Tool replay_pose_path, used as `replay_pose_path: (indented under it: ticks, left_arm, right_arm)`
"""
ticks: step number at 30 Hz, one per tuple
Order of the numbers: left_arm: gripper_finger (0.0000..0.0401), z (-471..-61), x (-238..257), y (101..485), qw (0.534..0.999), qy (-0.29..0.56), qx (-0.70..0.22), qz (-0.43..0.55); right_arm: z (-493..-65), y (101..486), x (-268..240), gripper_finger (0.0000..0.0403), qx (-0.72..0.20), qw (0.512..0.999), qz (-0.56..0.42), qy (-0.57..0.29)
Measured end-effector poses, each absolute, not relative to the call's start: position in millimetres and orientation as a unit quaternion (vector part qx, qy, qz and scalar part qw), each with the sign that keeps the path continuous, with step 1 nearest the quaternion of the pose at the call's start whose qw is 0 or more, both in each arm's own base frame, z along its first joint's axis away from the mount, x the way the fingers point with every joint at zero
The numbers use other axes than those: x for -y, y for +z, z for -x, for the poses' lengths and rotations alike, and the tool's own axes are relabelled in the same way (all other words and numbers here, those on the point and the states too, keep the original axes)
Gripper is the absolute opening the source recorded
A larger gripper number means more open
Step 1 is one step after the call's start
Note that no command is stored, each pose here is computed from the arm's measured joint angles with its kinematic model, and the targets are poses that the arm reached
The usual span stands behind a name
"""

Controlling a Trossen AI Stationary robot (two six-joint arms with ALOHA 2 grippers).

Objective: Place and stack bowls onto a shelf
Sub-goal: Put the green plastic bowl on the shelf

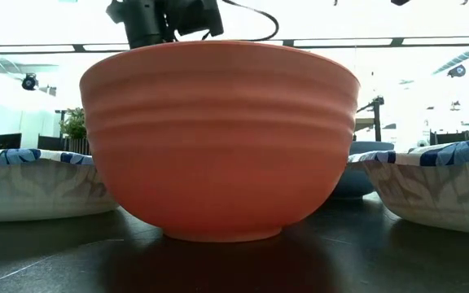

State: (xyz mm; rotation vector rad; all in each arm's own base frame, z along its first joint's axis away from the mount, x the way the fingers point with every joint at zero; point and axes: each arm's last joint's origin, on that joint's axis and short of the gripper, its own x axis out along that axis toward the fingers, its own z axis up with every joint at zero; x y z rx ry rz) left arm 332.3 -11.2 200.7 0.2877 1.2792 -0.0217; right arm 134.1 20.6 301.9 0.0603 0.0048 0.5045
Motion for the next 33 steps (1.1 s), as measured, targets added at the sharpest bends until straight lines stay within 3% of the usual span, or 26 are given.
replay_pose_path:
  ticks: [4,8,16,27,33]
  left_arm:
    - [0.0068,-334,11,192,0.782,-0.02,-0.606,-0.142]
    - [0.0012,-335,11,190,0.778,-0.03,-0.608,-0.154]
    - [0.0002,-325,13,212,0.777,-0.035,-0.608,-0.16]
    - [0.0001,-327,24,313,0.811,-0.102,-0.546,-0.181]
    - [0.0,-338,-8,362,0.836,-0.083,-0.482,-0.249]
  right_arm:
    - [-134,301,-21,0.0043,-0.007,0.968,-0.029,0.25]
    - [-134,301,-21,0.0043,-0.007,0.968,-0.029,0.249]
    - [-134,301,-21,0.0043,-0.008,0.968,-0.03,0.249]
    - [-134,300,-21,0.0043,-0.01,0.968,-0.028,0.249]
    - [-135,300,-21,0.0043,-0.01,0.968,-0.027,0.249]
